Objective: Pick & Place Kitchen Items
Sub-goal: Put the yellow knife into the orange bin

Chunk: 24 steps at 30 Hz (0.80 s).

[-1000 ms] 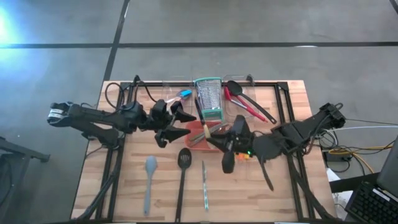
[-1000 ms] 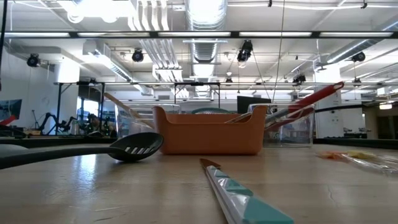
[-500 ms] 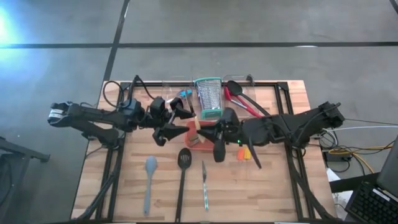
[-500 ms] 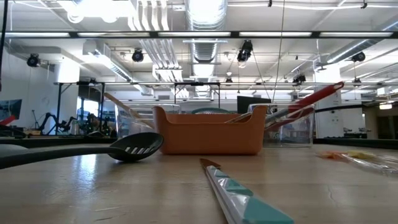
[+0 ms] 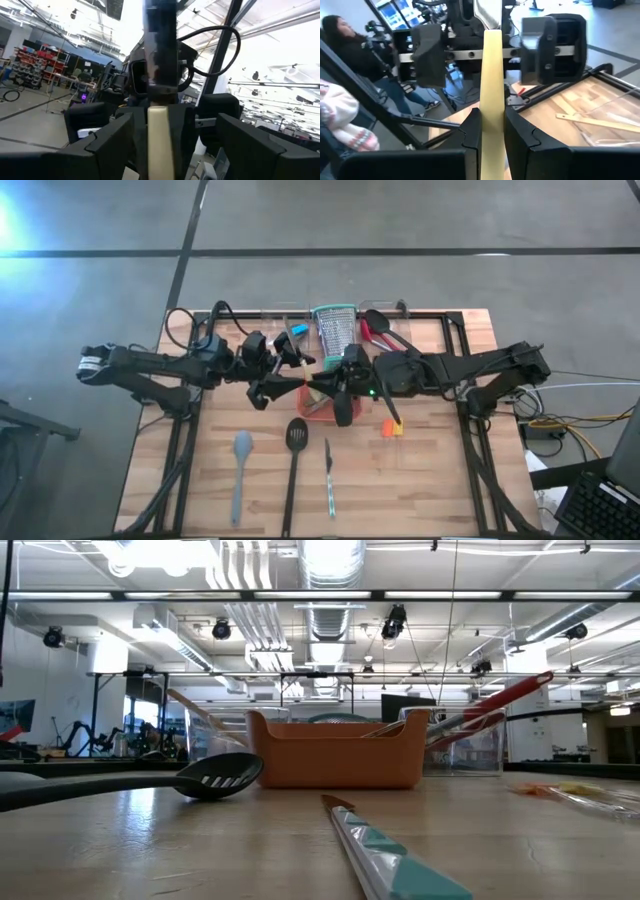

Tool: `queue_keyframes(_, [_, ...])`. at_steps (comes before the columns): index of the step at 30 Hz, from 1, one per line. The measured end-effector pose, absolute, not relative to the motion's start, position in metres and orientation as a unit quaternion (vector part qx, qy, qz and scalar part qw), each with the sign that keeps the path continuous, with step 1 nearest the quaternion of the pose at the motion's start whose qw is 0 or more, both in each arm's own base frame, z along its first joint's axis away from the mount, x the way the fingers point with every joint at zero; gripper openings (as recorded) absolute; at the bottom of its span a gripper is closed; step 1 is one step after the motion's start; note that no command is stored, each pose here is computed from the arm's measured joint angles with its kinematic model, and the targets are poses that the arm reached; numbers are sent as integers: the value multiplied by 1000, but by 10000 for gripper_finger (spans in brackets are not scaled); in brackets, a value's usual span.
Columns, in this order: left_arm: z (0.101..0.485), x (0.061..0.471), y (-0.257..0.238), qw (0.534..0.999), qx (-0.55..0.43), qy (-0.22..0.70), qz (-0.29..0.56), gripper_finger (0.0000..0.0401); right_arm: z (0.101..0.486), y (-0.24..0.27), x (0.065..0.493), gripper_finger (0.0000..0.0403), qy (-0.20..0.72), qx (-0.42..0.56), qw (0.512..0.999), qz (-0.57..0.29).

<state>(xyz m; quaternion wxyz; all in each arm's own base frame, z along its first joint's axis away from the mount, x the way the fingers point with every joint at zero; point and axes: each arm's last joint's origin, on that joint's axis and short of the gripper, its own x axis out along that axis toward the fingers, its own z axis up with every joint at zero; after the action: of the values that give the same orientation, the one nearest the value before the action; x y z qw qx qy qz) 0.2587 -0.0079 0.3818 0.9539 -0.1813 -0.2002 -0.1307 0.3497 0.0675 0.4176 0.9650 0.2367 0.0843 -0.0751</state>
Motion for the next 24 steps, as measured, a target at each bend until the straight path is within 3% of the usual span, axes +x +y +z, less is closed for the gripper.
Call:
queue_keyframes(6, [380,260,-5,957,-180,-191,-123,230,417,65,350,40,85,231,966,-76])
queue_keyframes(15, [380,260,-4,957,-181,-192,-121,46,417,65,350,40,89,225,968,-73])
queue_keyframes(22, [381,260,-4,955,-189,-192,-123,49,418,65,349,40,88,226,968,-72])
queue_keyframes(24, [380,260,-4,955,-191,-190,-121,49,419,64,345,59,95,224,967,-73])
